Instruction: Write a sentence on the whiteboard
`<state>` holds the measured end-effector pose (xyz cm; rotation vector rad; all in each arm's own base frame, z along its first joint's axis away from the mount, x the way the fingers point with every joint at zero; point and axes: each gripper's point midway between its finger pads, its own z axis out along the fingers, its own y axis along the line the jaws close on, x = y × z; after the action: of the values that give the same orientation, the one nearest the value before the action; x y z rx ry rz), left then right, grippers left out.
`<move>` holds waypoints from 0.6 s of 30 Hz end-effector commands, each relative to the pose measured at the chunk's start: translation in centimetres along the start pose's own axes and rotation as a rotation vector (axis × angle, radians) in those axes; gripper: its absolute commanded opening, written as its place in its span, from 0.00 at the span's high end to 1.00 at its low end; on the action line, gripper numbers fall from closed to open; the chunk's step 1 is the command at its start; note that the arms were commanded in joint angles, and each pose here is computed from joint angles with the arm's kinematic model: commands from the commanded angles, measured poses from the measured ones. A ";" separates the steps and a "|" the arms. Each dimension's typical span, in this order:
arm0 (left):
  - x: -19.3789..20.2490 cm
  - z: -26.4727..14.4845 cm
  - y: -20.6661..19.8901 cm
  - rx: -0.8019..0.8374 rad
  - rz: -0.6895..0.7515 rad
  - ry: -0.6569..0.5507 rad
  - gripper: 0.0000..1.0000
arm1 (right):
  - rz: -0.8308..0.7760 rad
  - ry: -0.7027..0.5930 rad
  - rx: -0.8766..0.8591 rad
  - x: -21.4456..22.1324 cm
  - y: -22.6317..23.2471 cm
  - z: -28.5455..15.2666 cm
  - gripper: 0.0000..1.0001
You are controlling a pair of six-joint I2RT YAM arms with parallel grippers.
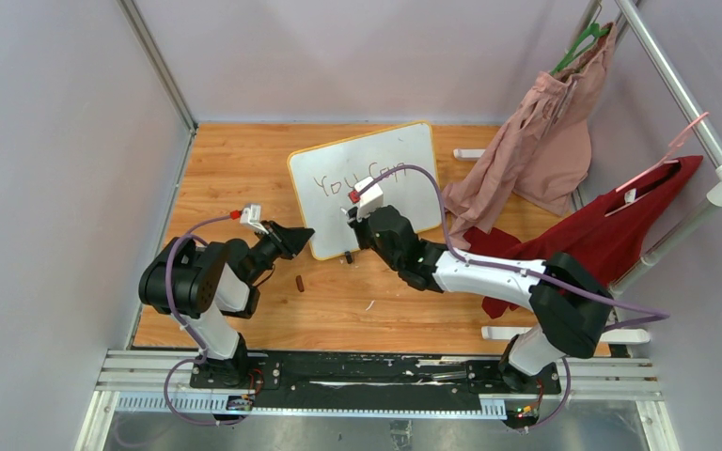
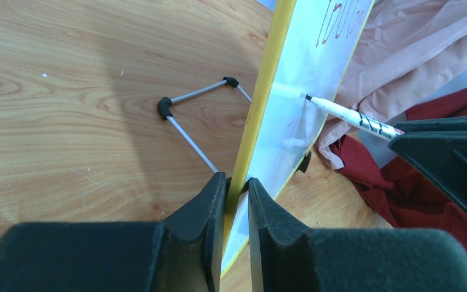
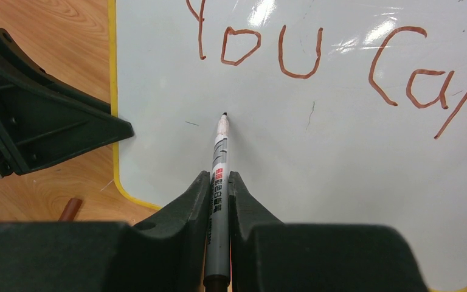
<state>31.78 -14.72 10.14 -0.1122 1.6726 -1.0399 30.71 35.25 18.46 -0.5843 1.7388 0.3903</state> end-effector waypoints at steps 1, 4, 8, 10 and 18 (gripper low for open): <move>-0.8 0.0 -0.4 0.021 0.046 -0.032 1.00 | 0.015 0.000 0.026 -0.3 -0.1 0.3 1.00; -0.8 0.0 -0.4 0.021 0.046 -0.031 1.00 | 0.020 0.009 0.024 0.0 -0.1 0.3 1.00; -0.8 -0.1 -0.4 0.021 0.047 -0.032 1.00 | 0.016 0.021 0.023 0.4 -0.1 0.3 1.00; -0.8 -0.1 -0.4 0.020 0.047 -0.032 1.00 | 0.014 0.027 0.023 0.7 -0.2 0.2 1.00; -0.8 0.0 -0.4 0.020 0.047 -0.032 1.00 | 0.021 0.054 0.018 2.0 -0.2 -0.4 1.00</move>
<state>31.79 -14.70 10.12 -0.1064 1.6719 -1.0347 30.62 35.27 17.97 -0.5766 1.7568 0.3966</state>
